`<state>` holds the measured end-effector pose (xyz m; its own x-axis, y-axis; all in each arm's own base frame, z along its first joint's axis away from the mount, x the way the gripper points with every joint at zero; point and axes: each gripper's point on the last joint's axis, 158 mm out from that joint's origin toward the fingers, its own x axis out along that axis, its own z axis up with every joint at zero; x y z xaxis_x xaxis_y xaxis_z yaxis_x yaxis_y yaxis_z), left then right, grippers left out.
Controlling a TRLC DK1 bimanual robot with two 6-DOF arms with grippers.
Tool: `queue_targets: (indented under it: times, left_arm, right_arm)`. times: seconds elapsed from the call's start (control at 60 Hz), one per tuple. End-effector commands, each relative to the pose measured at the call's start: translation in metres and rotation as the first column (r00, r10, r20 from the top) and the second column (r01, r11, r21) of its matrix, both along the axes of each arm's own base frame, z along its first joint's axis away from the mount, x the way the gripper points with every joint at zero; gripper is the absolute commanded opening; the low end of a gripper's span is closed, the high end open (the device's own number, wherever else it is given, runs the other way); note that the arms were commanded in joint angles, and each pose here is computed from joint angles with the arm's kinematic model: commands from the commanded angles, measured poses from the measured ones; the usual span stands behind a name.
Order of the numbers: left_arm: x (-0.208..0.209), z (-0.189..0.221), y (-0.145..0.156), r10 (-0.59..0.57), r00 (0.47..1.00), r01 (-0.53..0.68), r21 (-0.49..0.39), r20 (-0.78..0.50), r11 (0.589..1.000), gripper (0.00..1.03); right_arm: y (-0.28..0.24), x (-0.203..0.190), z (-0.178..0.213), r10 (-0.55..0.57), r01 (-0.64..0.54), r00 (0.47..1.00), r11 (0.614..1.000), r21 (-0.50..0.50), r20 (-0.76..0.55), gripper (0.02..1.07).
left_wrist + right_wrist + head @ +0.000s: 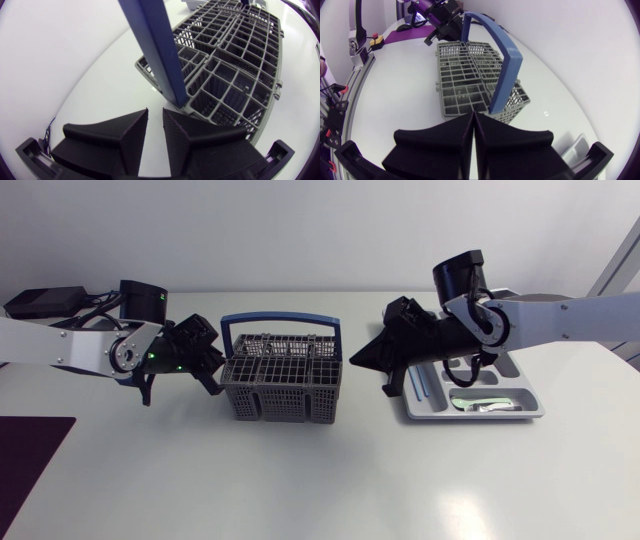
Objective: Unload the cutlery basket into the drawer organizer.
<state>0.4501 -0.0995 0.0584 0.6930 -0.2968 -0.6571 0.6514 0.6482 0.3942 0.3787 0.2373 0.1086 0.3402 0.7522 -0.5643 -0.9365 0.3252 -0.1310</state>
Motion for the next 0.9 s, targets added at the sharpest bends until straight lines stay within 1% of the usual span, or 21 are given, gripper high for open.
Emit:
queue_targets:
  times: [0.0, 0.2, 0.4, 0.467, 0.683, 0.783, 0.883]
  left_arm:
    - [-0.012, -0.001, -0.005, -0.018, 1.0, 0.018, -0.007, -0.011, 1.0, 0.25]
    - [-0.016, 0.0, -0.005, -0.018, 1.0, 0.018, -0.008, -0.01, 1.0, 0.25]
    - [-0.019, -0.001, -0.012, -0.034, 0.999, 0.033, -0.009, -0.015, 0.999, 0.25]
    - [-0.02, -0.001, -0.013, -0.037, 0.999, 0.037, -0.009, -0.015, 0.999, 0.25]
    - [-0.02, 0.003, -0.015, -0.04, 0.999, 0.04, -0.011, -0.008, 0.999, 0.25]
    - [-0.021, 0.005, -0.013, -0.038, 0.999, 0.038, -0.01, -0.006, 0.999, 0.25]
    - [-0.023, 0.009, -0.01, -0.032, 1.0, 0.032, -0.009, -0.001, 0.999, 0.25]
  right_arm:
    - [0.013, -0.006, 0.0, 0.006, -0.005, 1.0, 1.0, 0.028, -0.025, 0.08]
    - [0.031, -0.004, -0.02, 0.023, -0.022, 0.999, 1.0, 0.018, -0.033, 0.08]
    - [0.03, 0.001, -0.044, 0.011, -0.012, 0.999, 1.0, -0.016, -0.053, 0.08]
    - [0.027, 0.002, -0.037, 0.004, -0.004, 0.999, 1.0, -0.005, -0.045, 0.08]
    - [0.02, -0.002, 0.009, -0.004, 0.003, 1.0, 0.998, 0.064, 0.019, 0.08]
    - [0.015, -0.003, 0.021, -0.013, 0.01, 0.999, 0.996, 0.086, 0.035, 0.08]
    - [0.013, -0.005, 0.024, -0.022, 0.018, 0.999, 0.995, 0.099, 0.048, 0.08]
